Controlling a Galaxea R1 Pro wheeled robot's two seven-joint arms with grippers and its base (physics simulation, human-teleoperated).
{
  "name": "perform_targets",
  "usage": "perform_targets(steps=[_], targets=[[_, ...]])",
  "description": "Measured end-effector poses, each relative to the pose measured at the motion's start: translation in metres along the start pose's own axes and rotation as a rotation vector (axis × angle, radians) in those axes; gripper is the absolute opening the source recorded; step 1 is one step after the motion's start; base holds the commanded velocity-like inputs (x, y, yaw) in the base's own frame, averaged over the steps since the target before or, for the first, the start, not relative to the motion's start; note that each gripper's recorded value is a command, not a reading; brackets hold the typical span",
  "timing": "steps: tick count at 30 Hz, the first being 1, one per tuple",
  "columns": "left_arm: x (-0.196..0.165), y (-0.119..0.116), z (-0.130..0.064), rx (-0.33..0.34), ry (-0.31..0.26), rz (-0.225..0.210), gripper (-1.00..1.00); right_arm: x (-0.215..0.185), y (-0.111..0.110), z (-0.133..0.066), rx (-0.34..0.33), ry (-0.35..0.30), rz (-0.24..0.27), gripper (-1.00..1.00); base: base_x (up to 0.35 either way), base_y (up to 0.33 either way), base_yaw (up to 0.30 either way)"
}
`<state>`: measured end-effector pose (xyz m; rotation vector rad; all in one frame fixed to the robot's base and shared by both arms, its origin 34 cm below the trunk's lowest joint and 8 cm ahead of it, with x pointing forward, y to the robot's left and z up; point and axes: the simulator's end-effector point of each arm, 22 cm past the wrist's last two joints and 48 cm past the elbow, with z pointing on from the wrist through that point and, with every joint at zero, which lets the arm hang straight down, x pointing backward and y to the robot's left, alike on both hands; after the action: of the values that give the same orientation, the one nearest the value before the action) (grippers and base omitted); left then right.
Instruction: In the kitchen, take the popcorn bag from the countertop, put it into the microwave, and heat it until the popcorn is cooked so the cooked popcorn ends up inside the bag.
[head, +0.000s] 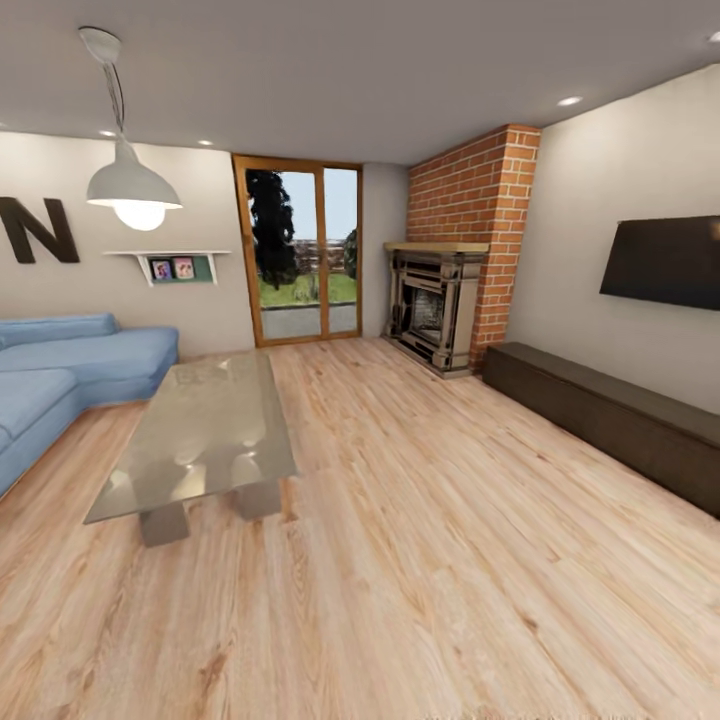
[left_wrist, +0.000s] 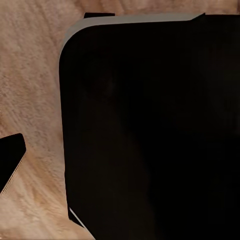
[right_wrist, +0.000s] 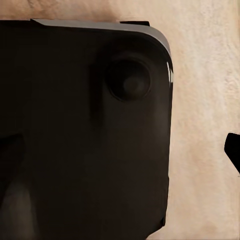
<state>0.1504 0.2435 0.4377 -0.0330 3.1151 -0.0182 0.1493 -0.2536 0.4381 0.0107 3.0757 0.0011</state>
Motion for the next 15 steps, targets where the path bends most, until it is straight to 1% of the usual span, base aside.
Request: perform_targets(steps=[15], targets=[[-0.0016, 0.0010, 0.0000, -0.001, -0.004, 0.002, 1.00, -0.0020, 0.0000, 0.0001, 0.000, -0.005, 0.002, 1.00, 0.000, 0.000, -0.285]])
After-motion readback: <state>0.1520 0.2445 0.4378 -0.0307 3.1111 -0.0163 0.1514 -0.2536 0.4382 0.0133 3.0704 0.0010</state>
